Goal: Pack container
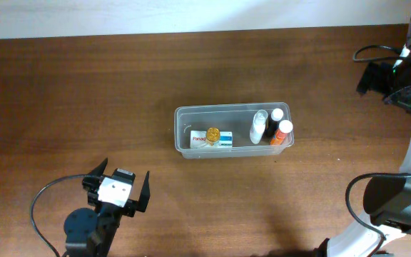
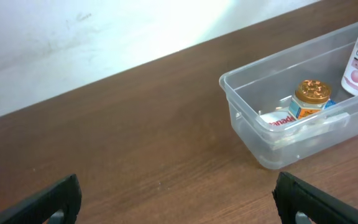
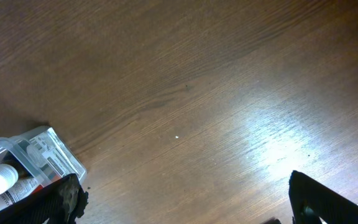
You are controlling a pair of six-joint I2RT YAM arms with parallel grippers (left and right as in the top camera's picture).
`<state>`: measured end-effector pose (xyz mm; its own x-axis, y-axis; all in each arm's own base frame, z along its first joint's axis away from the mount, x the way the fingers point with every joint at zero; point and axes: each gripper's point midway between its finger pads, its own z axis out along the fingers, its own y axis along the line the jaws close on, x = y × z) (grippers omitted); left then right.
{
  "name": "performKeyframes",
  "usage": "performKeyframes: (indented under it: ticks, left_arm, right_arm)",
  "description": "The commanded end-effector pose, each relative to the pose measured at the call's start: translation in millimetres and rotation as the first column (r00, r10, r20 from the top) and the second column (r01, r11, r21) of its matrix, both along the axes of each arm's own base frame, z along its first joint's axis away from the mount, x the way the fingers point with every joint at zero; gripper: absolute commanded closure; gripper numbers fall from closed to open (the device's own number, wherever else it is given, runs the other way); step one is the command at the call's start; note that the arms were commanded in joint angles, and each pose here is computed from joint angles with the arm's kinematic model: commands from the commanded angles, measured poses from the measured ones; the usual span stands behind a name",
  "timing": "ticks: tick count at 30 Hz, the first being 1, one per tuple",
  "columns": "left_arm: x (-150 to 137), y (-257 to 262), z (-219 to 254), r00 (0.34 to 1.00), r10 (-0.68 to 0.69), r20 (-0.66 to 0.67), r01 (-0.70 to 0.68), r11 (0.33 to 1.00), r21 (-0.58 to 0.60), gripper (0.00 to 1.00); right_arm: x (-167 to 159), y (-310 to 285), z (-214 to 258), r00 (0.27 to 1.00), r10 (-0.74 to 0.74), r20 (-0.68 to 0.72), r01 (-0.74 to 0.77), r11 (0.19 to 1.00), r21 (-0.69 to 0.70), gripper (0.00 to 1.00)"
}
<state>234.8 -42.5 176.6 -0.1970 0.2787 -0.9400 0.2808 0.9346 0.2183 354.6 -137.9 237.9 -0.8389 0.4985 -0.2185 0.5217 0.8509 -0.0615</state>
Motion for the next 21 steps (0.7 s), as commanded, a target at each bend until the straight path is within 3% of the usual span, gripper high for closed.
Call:
performKeyframes:
  ticks: [1, 21]
  left_arm:
    - [-2.9, -0.6, 1.3, 0.999, -0.012, 0.036, 0.011, 1.000, 0.014, 0.01]
    - [-1.3, 9.0, -18.3, 0.994, 0.029, 0.108, -0.030, 1.000, 0.010, 0.01]
  right_arm:
    - [0.1, -1.5, -2.5, 1.000, -0.010, -0.008, 0.010, 1.000, -0.005, 0.02]
    - [0.1, -1.5, -2.5, 1.000, -0.010, -0.008, 0.010, 1.000, -0.005, 0.02]
